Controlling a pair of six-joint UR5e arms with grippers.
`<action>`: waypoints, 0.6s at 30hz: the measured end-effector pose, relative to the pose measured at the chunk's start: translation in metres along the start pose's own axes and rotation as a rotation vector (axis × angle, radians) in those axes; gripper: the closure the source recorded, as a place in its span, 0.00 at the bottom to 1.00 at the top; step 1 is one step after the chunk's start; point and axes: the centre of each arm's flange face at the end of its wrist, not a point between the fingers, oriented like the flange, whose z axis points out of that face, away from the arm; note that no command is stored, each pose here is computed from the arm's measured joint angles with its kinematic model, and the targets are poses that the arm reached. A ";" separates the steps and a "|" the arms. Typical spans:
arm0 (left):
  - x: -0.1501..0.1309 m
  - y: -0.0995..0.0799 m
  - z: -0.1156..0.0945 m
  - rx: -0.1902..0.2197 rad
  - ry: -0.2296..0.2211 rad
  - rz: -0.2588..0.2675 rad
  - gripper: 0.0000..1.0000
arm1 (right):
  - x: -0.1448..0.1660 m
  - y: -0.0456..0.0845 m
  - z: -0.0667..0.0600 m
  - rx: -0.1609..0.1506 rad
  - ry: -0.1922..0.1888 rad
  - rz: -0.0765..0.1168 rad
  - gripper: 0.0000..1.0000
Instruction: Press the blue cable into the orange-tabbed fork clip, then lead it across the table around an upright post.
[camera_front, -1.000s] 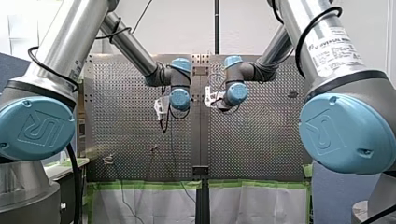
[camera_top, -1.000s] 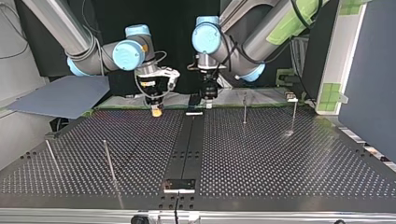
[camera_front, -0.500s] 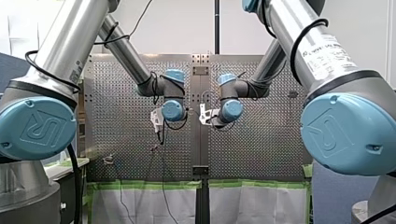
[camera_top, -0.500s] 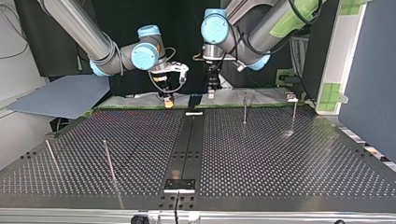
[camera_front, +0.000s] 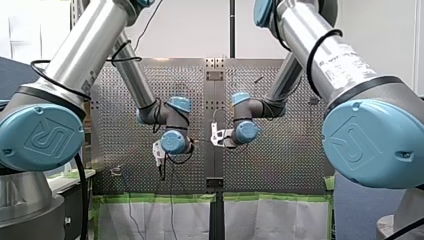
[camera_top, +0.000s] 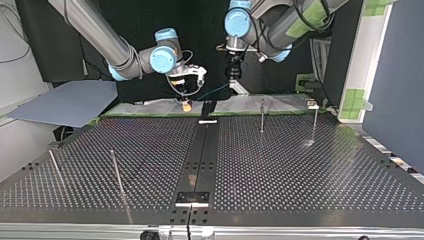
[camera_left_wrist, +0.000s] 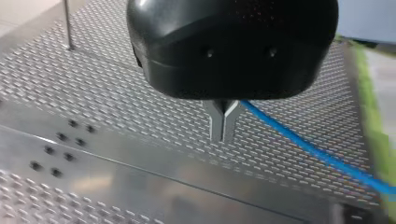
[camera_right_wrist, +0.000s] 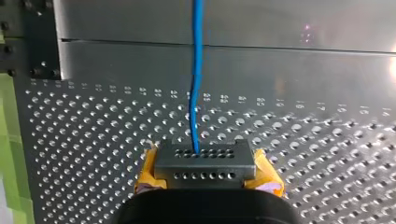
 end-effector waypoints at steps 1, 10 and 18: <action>0.009 0.006 -0.003 -0.007 0.018 0.003 0.68 | -0.002 0.000 0.001 0.001 0.001 0.000 1.00; 0.044 0.030 -0.029 -0.019 0.117 0.053 0.07 | -0.009 -0.002 0.006 0.015 0.024 0.003 1.00; 0.045 0.031 -0.029 -0.016 0.123 0.043 0.00 | -0.016 -0.003 0.009 0.023 0.022 -0.002 1.00</action>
